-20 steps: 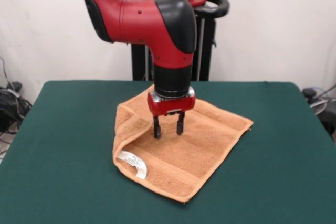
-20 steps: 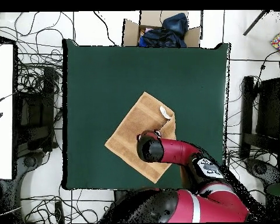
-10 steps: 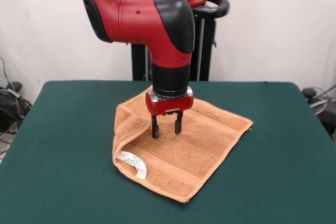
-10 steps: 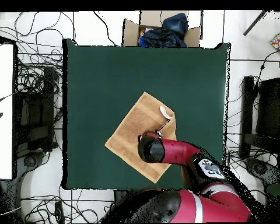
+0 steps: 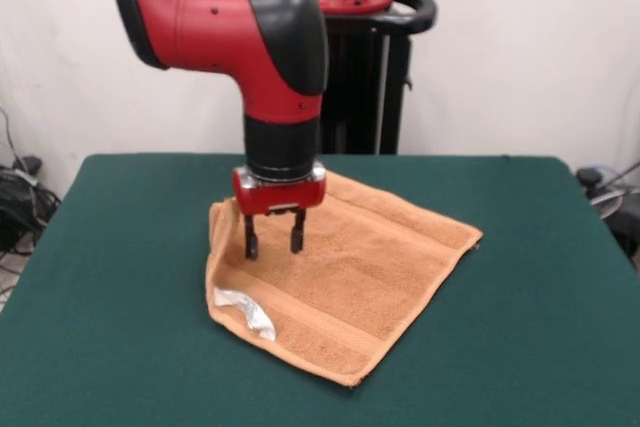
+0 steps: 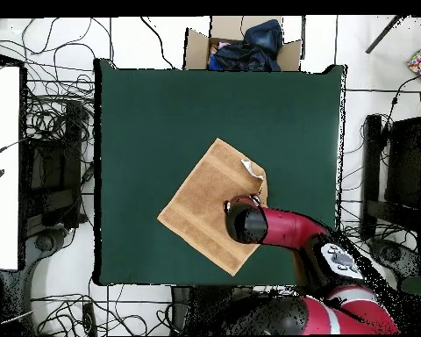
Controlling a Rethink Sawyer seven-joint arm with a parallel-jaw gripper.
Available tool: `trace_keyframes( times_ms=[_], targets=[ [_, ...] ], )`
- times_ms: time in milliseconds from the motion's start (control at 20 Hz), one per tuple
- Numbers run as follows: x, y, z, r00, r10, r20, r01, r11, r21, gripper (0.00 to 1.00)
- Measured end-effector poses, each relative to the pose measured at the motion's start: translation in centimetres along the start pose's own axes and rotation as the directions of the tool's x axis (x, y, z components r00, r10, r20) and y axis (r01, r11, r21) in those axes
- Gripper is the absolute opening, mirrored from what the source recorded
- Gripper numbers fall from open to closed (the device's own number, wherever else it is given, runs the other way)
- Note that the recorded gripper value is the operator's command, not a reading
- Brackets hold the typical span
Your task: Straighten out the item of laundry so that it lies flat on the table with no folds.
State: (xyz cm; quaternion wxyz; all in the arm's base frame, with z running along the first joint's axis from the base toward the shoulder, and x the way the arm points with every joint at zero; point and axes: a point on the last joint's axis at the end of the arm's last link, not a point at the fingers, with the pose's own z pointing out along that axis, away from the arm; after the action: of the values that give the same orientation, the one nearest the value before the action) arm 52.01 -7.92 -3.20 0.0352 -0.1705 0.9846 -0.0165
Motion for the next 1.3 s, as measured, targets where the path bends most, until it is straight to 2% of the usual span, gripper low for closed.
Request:
trace_keyframes(
  times_ms=[150,550,1300],
  targets=[
    [-0.1,-1.7,-0.5,1.000,0.010,-0.005,-0.010,1.000,0.012,1.00],
    [-0.9,-3.5,-0.9,1.000,-0.012,0.014,0.011,0.999,0.046,1.00],
    [-1.8,-3.7,-0.9,0.999,-0.019,0.029,0.017,0.999,0.051,1.00]
  ],
)
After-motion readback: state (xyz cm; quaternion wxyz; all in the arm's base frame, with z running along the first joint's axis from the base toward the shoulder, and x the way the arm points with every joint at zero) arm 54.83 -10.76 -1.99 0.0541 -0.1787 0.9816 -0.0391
